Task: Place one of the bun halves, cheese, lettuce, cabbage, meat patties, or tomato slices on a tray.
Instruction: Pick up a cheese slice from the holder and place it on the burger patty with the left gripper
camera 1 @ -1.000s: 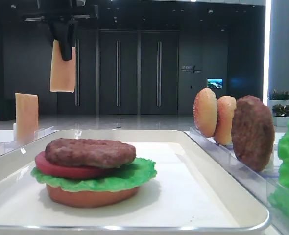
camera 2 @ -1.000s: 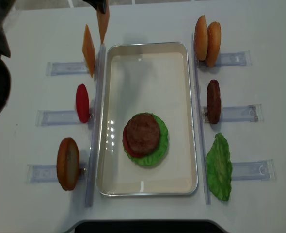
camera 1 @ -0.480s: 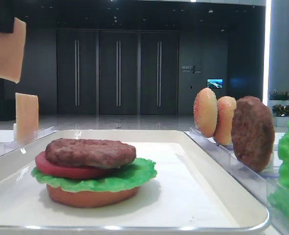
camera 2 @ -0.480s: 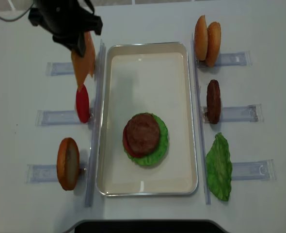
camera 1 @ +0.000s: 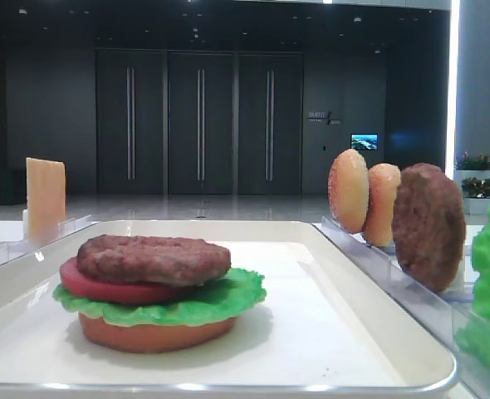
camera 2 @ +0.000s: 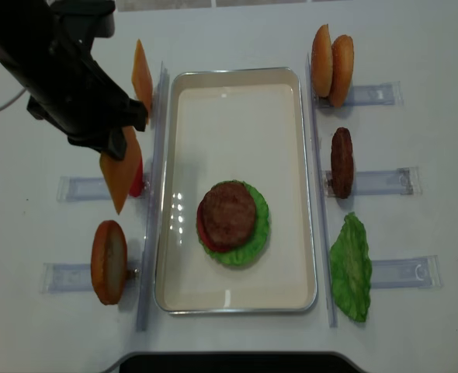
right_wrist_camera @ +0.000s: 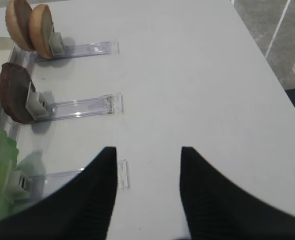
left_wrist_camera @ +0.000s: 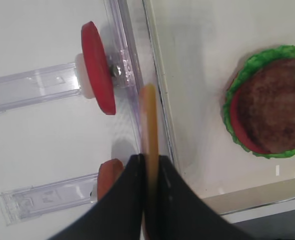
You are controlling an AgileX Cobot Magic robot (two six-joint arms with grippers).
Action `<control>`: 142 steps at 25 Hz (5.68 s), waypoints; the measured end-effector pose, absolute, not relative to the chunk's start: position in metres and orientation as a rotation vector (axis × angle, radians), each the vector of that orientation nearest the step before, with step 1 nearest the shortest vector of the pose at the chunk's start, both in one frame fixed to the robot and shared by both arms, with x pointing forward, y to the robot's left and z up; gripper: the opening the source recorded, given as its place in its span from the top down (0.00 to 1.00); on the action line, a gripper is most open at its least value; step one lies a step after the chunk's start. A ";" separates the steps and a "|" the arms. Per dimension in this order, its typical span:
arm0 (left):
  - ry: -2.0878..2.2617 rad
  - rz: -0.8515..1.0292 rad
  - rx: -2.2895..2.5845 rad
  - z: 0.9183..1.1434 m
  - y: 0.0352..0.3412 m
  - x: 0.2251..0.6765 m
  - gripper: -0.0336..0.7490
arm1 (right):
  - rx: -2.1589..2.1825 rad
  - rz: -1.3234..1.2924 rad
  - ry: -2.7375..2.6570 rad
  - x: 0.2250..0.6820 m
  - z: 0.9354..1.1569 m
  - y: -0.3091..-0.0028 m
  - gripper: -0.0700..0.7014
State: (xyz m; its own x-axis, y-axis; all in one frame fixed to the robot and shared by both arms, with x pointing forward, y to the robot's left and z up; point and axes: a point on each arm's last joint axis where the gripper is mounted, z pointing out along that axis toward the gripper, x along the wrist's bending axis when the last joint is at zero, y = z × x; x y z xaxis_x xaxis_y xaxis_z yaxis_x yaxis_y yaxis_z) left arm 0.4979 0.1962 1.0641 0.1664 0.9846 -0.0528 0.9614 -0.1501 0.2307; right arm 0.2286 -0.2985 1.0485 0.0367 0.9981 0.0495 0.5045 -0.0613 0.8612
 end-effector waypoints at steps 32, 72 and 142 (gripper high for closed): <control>1.220 -0.596 1.735 1.011 0.145 0.469 0.92 | 1.646 0.936 1.542 0.229 1.048 -0.299 0.53; 1.404 -0.737 1.558 0.911 0.181 0.469 0.92 | 1.644 0.935 1.544 0.229 1.048 -0.299 0.53; 1.746 -0.690 2.154 0.977 0.140 0.522 0.38 | 1.644 0.935 1.544 0.229 1.048 -0.299 0.53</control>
State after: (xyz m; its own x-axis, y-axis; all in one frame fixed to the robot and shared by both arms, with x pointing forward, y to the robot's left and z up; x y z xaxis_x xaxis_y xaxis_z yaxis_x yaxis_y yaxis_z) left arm 0.5219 0.1404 0.9772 0.1542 0.8351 -0.5281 0.9704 -0.2284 -0.0778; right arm 0.2286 -0.2985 1.0485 0.0355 0.9982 0.0475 0.5046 -0.0589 0.8613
